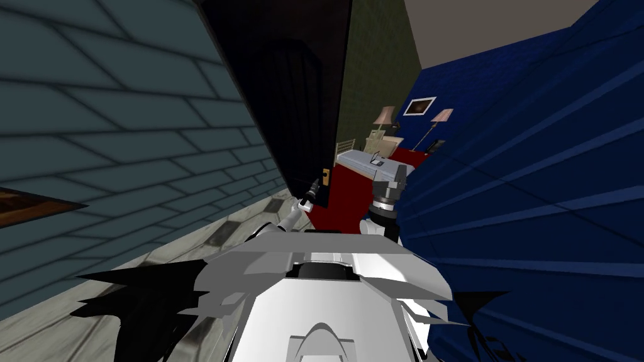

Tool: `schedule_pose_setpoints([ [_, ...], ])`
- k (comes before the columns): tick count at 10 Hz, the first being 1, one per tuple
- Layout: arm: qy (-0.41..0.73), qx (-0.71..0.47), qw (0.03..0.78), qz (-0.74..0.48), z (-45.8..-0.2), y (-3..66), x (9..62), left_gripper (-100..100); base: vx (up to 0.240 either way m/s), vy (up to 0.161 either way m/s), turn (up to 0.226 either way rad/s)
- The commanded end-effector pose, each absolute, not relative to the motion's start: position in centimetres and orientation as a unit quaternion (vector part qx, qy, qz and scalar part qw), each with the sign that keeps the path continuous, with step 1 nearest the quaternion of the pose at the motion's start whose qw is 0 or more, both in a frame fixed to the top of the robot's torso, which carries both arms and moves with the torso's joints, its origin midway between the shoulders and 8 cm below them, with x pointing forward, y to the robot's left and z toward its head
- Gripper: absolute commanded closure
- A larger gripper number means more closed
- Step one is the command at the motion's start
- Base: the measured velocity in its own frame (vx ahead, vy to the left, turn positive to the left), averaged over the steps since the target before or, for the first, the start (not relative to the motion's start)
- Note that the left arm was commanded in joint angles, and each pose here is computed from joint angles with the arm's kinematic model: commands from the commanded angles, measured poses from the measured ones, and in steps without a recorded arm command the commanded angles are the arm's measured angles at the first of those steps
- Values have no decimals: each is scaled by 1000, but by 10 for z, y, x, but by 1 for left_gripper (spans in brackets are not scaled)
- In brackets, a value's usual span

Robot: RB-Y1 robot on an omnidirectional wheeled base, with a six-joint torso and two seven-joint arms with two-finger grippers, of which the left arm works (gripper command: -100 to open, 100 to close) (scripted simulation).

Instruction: Push the door open

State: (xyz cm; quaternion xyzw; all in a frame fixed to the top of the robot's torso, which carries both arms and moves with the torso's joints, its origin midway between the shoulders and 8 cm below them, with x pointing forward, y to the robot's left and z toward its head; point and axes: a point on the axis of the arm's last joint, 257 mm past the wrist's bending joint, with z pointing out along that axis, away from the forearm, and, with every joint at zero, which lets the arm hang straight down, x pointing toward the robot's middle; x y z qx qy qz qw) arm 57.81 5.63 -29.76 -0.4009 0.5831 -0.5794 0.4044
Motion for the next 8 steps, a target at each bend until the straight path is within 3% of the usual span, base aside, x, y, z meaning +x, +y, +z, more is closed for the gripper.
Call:
schedule_pose_setpoints([
  [1, 587, -397, 414, -572, -300, 63, 579, -100, 158, 13, -9],
  [5, 587, -394, 419, -570, -300, 53, 575, -100, 260, -24, 1],
  [8, 581, -397, 410, -580, -297, 27, 569, -100, 199, -79, 0],
])
